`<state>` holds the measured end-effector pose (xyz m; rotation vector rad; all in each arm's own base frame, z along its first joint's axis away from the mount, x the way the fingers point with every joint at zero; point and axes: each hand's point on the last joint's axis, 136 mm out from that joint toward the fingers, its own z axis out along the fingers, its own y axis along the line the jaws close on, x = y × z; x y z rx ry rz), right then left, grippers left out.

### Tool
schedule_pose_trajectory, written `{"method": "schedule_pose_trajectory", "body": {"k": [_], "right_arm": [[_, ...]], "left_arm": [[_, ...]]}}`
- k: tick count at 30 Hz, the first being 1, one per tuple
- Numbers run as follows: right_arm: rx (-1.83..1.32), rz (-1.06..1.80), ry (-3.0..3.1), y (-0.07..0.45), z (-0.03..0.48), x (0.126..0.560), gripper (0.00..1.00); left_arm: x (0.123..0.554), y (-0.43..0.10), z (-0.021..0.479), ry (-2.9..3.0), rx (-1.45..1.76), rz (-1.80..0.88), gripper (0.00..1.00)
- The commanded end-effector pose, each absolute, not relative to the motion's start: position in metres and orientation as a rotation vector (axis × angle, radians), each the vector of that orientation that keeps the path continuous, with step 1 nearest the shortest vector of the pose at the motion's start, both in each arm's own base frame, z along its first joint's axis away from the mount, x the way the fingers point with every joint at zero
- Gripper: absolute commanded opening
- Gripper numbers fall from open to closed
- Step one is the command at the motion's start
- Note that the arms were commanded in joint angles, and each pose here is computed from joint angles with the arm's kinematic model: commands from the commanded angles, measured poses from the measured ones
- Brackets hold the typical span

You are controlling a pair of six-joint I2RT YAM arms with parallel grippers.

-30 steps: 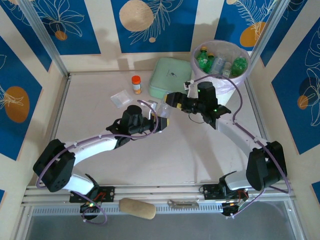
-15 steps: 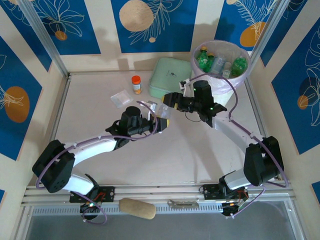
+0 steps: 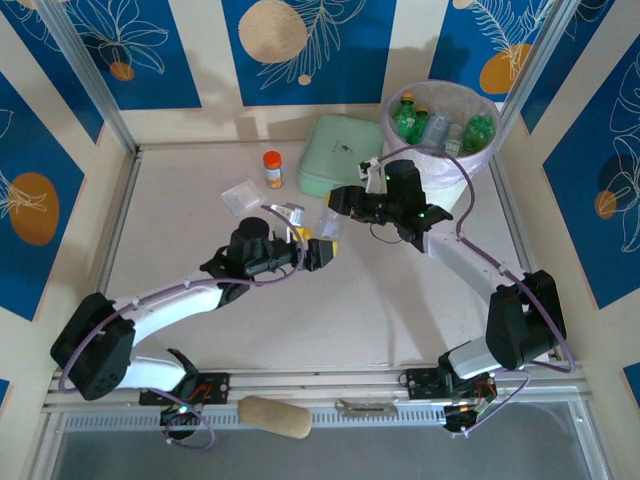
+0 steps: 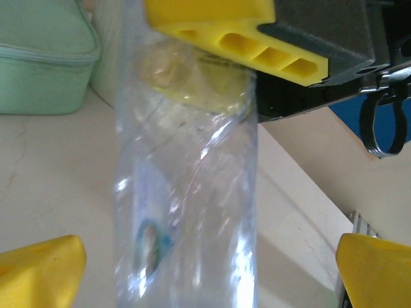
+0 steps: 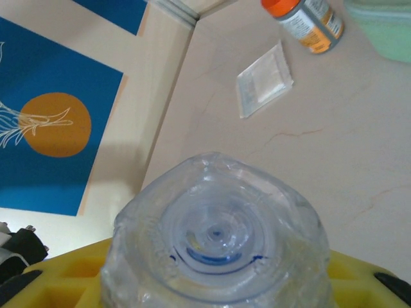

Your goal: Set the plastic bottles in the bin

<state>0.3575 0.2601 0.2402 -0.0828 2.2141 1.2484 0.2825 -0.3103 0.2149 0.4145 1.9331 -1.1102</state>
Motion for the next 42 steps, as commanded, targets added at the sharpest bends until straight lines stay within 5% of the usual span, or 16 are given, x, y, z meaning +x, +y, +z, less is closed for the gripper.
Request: {"method": "schedule_pose_trajectory", "body": {"k": [1,11,18,30,42], "right_arm": [[-0.091,1.143,2.158,0.239,0.271,0.368,0.47],[-0.069,0.890,1.908,0.163,0.397,0.398,0.47],[0.116,0.741,1.712,0.102,0.455,0.428,0.46],[0.424,0.538,1.469,0.005,0.487,0.487,0.45],[0.440,0.473,1.643,0.004,0.446,0.552,0.45]], "left_arm": [[0.300,-0.277,0.221,1.903,0.256,-1.063,1.00],[0.327,-0.191,0.186,2.016,-0.095,-0.781,1.00],[0.330,-0.181,0.158,2.064,-0.216,-0.820,1.00],[0.322,-0.185,0.150,2.099,-0.190,-0.845,1.00],[0.315,-0.179,0.147,2.101,-0.200,-0.829,1.00]]}}
